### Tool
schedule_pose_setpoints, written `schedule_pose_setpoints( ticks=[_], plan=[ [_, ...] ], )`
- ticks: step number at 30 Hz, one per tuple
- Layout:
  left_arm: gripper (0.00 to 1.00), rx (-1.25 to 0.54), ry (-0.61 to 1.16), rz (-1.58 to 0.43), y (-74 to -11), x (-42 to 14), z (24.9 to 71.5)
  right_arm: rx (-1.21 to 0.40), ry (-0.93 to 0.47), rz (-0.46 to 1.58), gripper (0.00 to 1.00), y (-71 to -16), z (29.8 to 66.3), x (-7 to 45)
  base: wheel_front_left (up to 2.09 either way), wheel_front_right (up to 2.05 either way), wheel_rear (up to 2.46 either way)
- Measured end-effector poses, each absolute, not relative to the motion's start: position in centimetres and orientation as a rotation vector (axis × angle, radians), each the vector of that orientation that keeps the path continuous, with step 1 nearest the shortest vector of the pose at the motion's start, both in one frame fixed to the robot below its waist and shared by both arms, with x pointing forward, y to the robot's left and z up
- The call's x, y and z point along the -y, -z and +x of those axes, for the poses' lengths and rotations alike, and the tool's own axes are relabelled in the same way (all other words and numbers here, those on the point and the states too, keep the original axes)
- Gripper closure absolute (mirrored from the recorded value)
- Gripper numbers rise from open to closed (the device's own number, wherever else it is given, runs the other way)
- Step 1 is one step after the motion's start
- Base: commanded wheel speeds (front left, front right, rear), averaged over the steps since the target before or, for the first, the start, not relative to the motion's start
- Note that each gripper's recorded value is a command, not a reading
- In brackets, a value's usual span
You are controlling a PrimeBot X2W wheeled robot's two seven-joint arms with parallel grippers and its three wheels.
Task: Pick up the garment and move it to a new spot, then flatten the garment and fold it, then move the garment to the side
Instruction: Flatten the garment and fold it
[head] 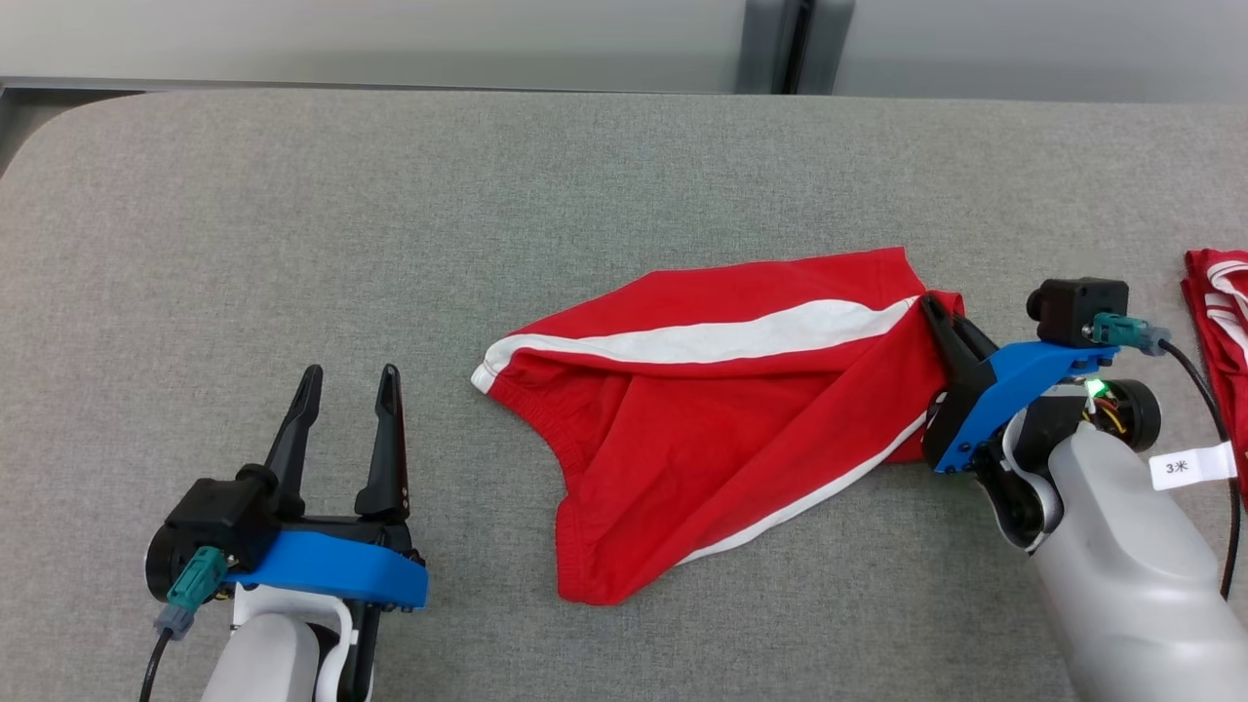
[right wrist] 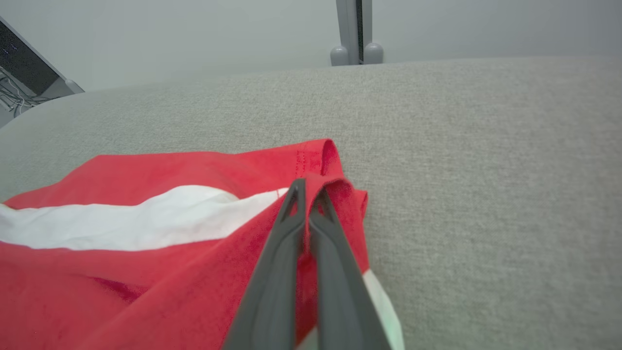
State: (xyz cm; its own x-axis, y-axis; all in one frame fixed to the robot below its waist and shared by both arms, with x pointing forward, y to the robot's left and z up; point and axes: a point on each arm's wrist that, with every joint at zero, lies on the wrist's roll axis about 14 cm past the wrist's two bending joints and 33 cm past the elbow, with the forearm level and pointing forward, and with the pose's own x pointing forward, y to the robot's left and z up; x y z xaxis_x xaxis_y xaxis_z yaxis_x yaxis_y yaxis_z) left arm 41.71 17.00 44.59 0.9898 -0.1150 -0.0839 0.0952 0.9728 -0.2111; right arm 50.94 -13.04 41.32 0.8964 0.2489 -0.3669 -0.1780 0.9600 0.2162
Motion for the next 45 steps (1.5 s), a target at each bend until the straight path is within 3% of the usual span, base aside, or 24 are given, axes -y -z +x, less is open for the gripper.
schedule_pose_setpoints(
  ticks=[1, 2, 10, 21, 30, 38, 45],
  plan=[
    [0.0, -0.098, 0.107, -0.208, -44.5, -17.0, 41.7, -0.416, -0.22, 0.183, 0.36, -40.9, 50.9, 13.0, 0.0, 0.0, 0.0],
    [0.0, -0.098, 0.107, -0.208, -44.5, -17.0, 41.7, -0.424, -0.217, 0.185, 0.0, -40.6, 50.8, 13.0, 0.0, 0.0, 0.0],
    [0.0, -0.067, 0.108, -0.222, -45.8, -16.9, 41.2, -0.285, -0.178, 0.211, 0.0, -43.2, 50.0, 14.9, 0.0, 0.0, 0.0],
    [0.0, -0.058, 0.146, -0.238, -46.3, -15.4, 39.4, -0.045, -0.098, 0.096, 0.0, -48.0, 44.2, 21.1, 0.0, 0.0, 0.0],
    [0.0, -0.071, 0.175, -0.243, -46.1, -14.2, 38.1, -0.008, -0.081, 0.13, 0.0, -48.7, 39.2, 19.2, 0.0, 0.0, 0.0],
    [0.0, -0.318, 0.384, -0.252, -42.1, -8.2, 35.4, -0.006, -0.104, 0.13, 0.0, -49.7, 39.4, 18.1, 0.0, 0.0, 0.0],
    [0.0, -0.524, 0.448, -0.287, -39.9, -6.8, 34.2, -0.017, -0.11, 0.143, 0.0, -49.5, 39.4, 17.6, 0.0, 0.0, 0.0]
  ],
)
